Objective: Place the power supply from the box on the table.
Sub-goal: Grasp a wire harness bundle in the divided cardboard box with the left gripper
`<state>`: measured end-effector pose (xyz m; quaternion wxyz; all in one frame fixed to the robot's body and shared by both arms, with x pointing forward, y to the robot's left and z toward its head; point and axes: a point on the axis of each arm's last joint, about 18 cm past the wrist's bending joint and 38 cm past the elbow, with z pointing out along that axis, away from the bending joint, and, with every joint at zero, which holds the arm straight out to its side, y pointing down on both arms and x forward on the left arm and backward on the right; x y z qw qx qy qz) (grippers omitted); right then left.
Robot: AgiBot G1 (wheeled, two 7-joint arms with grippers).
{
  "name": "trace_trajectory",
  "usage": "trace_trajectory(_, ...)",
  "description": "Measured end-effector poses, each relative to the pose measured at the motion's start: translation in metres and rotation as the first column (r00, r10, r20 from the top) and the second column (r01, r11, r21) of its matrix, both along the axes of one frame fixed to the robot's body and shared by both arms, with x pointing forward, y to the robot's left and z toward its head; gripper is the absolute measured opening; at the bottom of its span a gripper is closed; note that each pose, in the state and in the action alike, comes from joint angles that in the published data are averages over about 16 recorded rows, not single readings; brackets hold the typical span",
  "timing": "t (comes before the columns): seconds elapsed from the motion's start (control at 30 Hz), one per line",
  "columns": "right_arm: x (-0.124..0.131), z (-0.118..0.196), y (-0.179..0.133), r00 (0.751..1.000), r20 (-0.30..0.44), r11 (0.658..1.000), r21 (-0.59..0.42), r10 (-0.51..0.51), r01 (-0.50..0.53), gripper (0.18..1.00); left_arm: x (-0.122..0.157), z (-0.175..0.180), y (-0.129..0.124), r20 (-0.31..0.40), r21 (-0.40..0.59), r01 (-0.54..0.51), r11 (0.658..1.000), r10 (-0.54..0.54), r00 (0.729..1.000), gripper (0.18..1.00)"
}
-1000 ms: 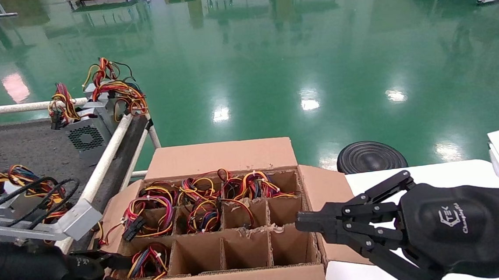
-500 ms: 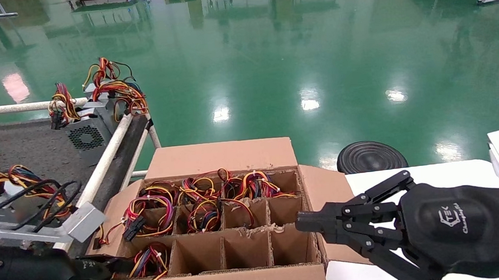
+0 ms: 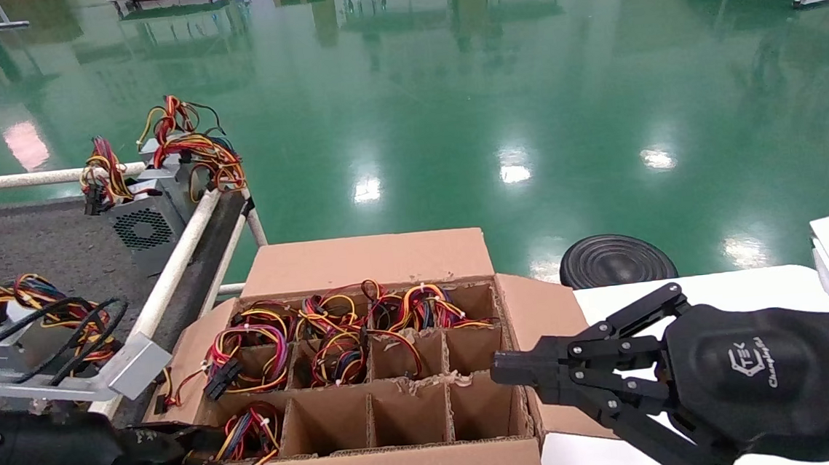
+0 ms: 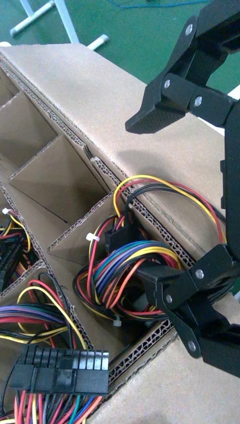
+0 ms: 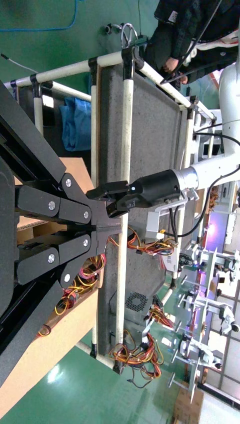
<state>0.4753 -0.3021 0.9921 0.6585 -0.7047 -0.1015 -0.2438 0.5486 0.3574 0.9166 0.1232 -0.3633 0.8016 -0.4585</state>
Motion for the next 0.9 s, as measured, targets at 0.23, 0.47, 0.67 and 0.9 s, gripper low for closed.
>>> trace_trajectory(0.23,0.0,0.0,0.0,1.0,0.0,1.0,0.0,0.0,0.0,0.194,-0.0008,-0.0026,0.0014,-0.007,-0.014,-0.013,1.0,0.013,1.0,0.918)
trace_trajectory(0.47,0.0,0.0,0.0,1.0,0.0,1.0,0.0,0.0,0.0,0.194,-0.0017,-0.005,0.0029,-0.013,-0.027,-0.026,0.999,0.026,1.0,0.802)
trace_trajectory(0.67,0.0,0.0,0.0,1.0,0.0,1.0,0.0,0.0,0.0,0.194,-0.0025,-0.0064,0.0043,-0.016,-0.035,-0.037,0.999,0.036,0.999,0.699)
trace_trajectory(0.9,0.0,0.0,0.0,1.0,0.0,1.0,0.0,0.0,0.0,0.194,-0.0034,-0.0077,0.006,-0.016,-0.043,-0.049,0.998,0.048,0.999,0.51)
